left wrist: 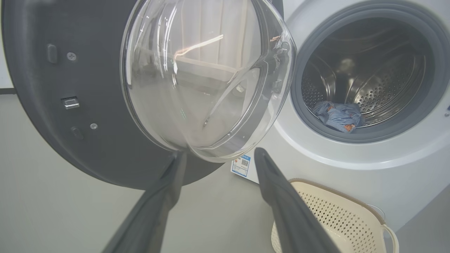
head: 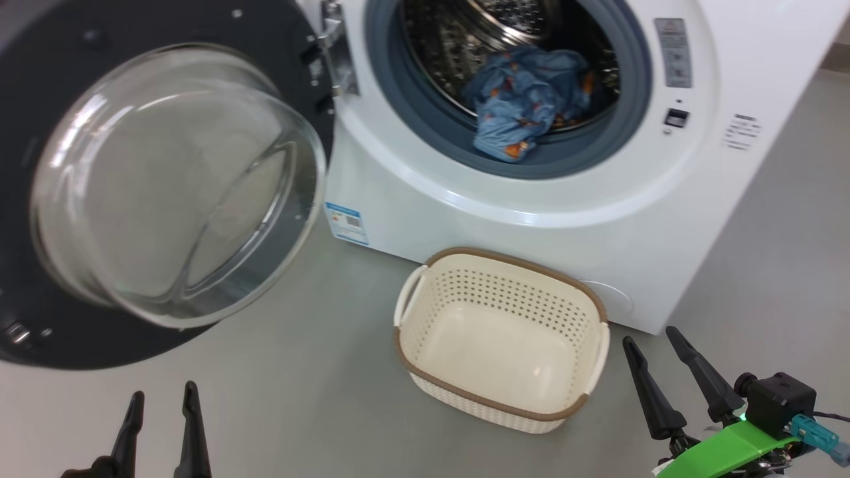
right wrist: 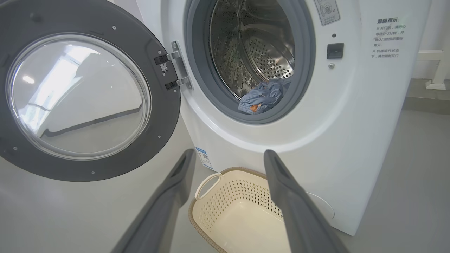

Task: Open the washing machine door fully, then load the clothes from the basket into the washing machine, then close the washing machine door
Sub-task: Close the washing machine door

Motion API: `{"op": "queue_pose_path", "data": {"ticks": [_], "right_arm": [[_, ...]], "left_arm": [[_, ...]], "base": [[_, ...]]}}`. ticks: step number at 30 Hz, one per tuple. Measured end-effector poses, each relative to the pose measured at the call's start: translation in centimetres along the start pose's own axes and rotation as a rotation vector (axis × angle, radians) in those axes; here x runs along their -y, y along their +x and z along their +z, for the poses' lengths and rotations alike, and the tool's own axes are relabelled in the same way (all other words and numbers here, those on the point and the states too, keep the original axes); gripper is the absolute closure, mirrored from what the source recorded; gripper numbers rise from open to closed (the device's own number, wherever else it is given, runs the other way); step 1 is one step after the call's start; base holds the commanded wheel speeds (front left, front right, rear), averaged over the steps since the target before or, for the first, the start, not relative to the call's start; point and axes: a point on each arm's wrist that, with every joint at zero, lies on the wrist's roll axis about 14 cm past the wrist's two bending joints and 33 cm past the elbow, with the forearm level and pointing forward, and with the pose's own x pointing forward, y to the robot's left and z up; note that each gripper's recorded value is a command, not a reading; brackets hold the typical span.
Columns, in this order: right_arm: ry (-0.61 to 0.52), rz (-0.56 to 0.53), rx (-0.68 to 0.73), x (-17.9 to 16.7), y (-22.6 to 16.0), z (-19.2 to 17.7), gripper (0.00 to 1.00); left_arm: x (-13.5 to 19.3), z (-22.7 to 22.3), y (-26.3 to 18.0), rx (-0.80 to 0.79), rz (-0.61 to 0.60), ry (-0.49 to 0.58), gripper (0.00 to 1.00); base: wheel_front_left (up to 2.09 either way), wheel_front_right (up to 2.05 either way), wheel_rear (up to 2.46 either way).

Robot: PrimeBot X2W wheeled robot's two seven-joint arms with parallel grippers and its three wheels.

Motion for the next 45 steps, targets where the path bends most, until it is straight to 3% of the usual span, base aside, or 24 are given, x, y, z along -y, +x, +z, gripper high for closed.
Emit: {"op": "queue_pose_path", "data": {"ticks": [11, 24, 25, 26, 27, 35, 41, 45], "right_arm": [[-0.007, 0.085, -0.011, -2.6, 1.5, -0.2, 0.0], [-0.004, 0.1, -0.019, -3.1, 1.6, -0.5, 0.0], [-0.003, 0.098, -0.019, -3.1, 1.5, -0.5, 0.0], [-0.001, 0.096, -0.021, -3.0, 1.5, -0.6, 0.0], [0.001, 0.095, -0.022, -2.9, 1.5, -0.6, 0.0], [0.023, 0.063, -0.032, -1.8, 1.5, -1.3, 0.0], [0.04, 0.04, -0.043, -0.8, 1.4, -1.9, 0.0], [0.048, 0.032, -0.05, -0.4, 1.5, -2.3, 0.0]], "left_arm": [[-2.9, 0.6, -2.2, 0.025, 0.095, -0.017, 0.0], [-3.4, 1.5, -2.2, 0.054, 0.112, -0.044, 0.0], [-3.5, 1.7, -2.1, 0.062, 0.116, -0.048, 0.23], [-3.8, 2.5, -1.9, 0.087, 0.119, -0.047, 0.79], [-4.1, 3.1, -1.8, 0.104, 0.124, -0.049, 1.0], [-6.6, 12.3, 0.6, 0.385, 0.143, -0.119, 1.0], [-9.7, 18.6, 2.7, 0.54, 0.119, -0.278, 1.0], [-11.6, 20.6, 4.1, 0.553, 0.12, -0.375, 1.0]], "base": [[0.0, 0.0, 0.0], [0.0, 0.0, 0.0], [0.0, 0.0, 0.0], [0.0, 0.0, 0.0], [0.0, 0.0, 0.0], [0.0, 0.0, 0.0], [0.0, 0.0, 0.0], [0.0, 0.0, 0.0]]}}
